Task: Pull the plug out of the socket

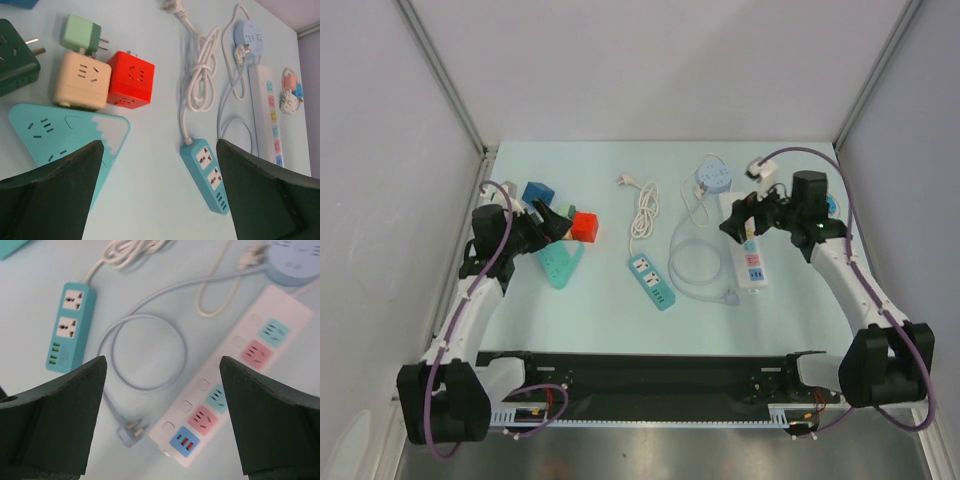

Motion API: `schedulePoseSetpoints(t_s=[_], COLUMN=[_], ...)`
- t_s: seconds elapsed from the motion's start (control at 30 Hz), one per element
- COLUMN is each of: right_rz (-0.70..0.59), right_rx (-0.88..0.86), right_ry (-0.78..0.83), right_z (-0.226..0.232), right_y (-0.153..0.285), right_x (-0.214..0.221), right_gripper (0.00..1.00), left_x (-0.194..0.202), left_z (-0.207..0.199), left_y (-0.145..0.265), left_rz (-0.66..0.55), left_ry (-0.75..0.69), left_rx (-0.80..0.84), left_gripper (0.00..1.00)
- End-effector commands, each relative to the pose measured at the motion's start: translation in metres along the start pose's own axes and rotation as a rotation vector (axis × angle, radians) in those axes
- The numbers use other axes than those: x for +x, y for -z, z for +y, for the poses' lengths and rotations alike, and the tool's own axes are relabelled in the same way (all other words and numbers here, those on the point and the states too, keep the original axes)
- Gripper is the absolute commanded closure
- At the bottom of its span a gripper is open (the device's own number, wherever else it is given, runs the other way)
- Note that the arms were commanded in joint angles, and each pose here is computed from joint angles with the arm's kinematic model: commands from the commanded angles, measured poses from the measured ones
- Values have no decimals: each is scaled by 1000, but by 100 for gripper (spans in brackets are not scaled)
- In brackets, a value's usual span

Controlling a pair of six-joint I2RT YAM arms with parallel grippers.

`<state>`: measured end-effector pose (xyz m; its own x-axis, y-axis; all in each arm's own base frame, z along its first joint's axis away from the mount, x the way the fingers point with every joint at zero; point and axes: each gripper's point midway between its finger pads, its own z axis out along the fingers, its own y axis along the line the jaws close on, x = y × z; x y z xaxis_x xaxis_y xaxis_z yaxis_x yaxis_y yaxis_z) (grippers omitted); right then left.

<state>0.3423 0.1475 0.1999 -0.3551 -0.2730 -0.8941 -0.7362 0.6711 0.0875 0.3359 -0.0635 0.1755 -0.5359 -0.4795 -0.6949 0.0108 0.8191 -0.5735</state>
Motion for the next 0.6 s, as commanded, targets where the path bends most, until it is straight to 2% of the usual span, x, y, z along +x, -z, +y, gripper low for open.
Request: schedulePoseSetpoints(t_s=[0.0, 0.07, 0.2, 0.23, 0.4, 0.57], right_rz=[-165, -204, -148, -116, -83, -124], right_rx=[153, 258, 436, 528, 766, 957], right_ry=[-58, -71, -93, -139, -259, -303], right_z=[-36, -53, -68, -78, -87, -92], right_y=[42, 67, 95, 103, 137, 172], right_x=[-36, -44, -25, -13, 25, 33], right_gripper=[0, 0, 0, 0, 0, 0], left_x=[1, -1, -13, -16, -17, -15], left_z=[-32, -38, -48, -48, -38, -48], left_y=[25, 35, 61, 68, 80, 85], left_rz=[-21, -44, -136, -168, -217, -243], left_ry=[-113, -153, -255, -279, -376, -469], left_rx=[137, 144, 130, 121, 73, 89], left_gripper=[0, 0, 1, 0, 0, 0])
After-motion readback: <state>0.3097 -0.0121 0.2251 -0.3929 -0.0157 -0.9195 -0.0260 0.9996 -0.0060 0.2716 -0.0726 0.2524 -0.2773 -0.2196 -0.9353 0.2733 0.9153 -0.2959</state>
